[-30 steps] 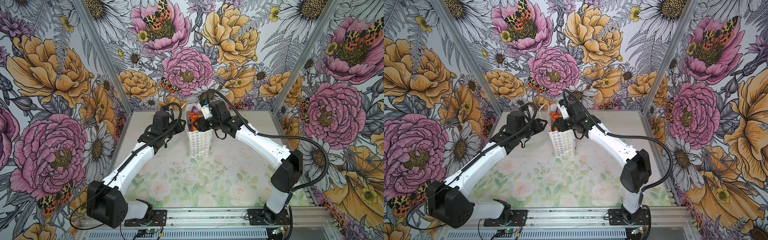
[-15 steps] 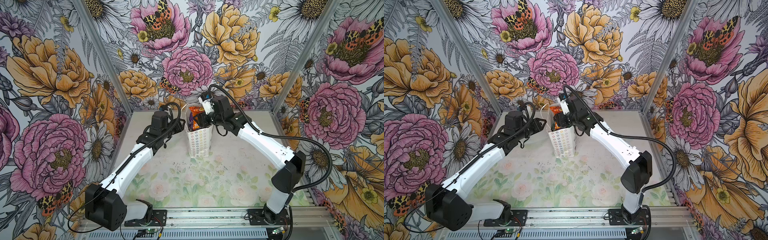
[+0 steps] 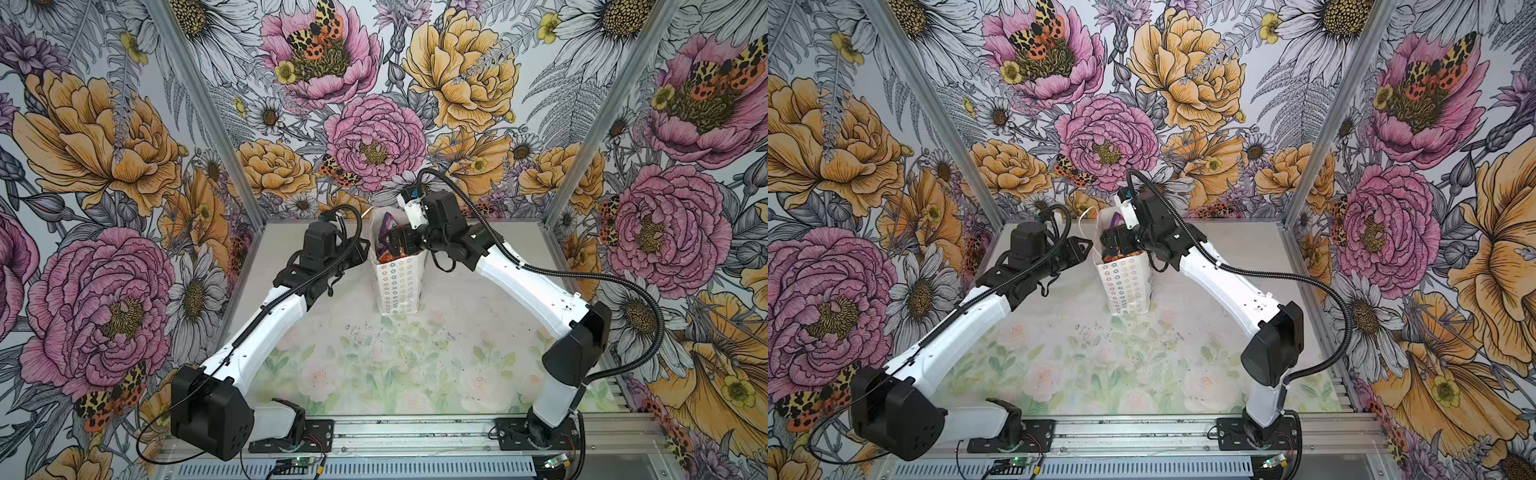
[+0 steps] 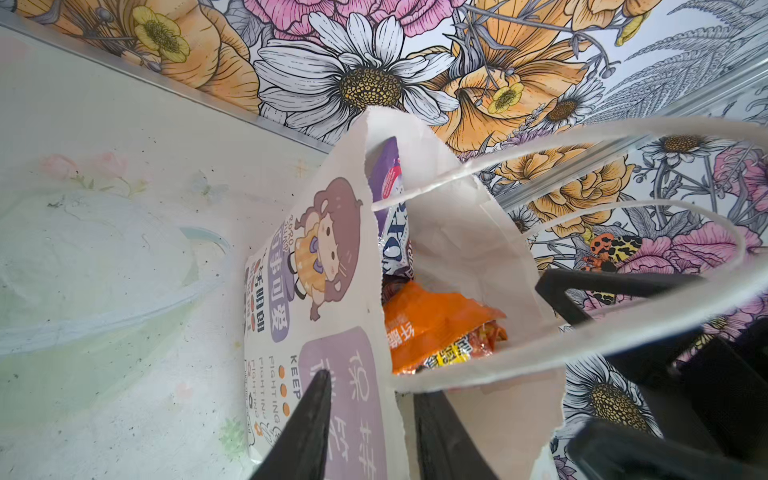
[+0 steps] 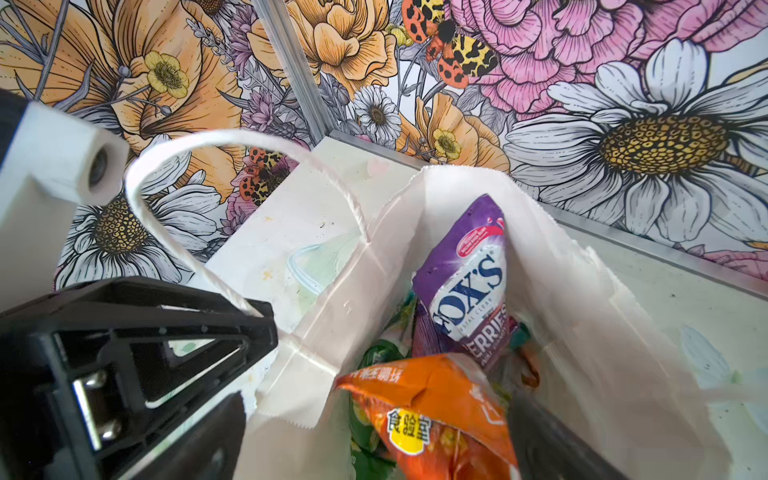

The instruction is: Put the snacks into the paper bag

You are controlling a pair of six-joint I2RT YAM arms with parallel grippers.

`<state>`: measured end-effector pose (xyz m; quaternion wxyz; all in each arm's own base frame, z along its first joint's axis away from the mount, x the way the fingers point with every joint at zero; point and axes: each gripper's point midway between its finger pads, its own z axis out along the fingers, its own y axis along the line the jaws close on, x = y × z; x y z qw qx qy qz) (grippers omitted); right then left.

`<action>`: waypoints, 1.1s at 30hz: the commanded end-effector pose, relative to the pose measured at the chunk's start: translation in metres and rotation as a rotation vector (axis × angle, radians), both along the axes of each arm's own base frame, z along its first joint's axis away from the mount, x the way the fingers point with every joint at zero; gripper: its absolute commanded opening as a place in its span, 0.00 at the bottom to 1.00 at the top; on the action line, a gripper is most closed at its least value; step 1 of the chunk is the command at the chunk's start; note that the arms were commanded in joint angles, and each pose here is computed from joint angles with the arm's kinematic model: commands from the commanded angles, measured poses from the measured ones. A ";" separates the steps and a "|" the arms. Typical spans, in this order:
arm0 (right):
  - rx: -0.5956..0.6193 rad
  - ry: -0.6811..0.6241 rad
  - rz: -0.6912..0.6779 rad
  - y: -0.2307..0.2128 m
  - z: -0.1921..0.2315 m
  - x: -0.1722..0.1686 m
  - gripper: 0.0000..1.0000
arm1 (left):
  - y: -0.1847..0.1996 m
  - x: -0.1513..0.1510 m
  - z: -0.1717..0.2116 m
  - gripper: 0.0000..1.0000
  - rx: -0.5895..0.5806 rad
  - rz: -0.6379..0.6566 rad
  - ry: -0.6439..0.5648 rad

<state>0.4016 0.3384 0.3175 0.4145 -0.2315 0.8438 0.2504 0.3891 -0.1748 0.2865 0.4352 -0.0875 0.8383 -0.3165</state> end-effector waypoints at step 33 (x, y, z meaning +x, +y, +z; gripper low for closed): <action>-0.197 -0.274 -0.356 -0.214 0.058 -0.025 1.00 | 0.121 -0.050 0.097 0.98 0.105 0.346 -0.356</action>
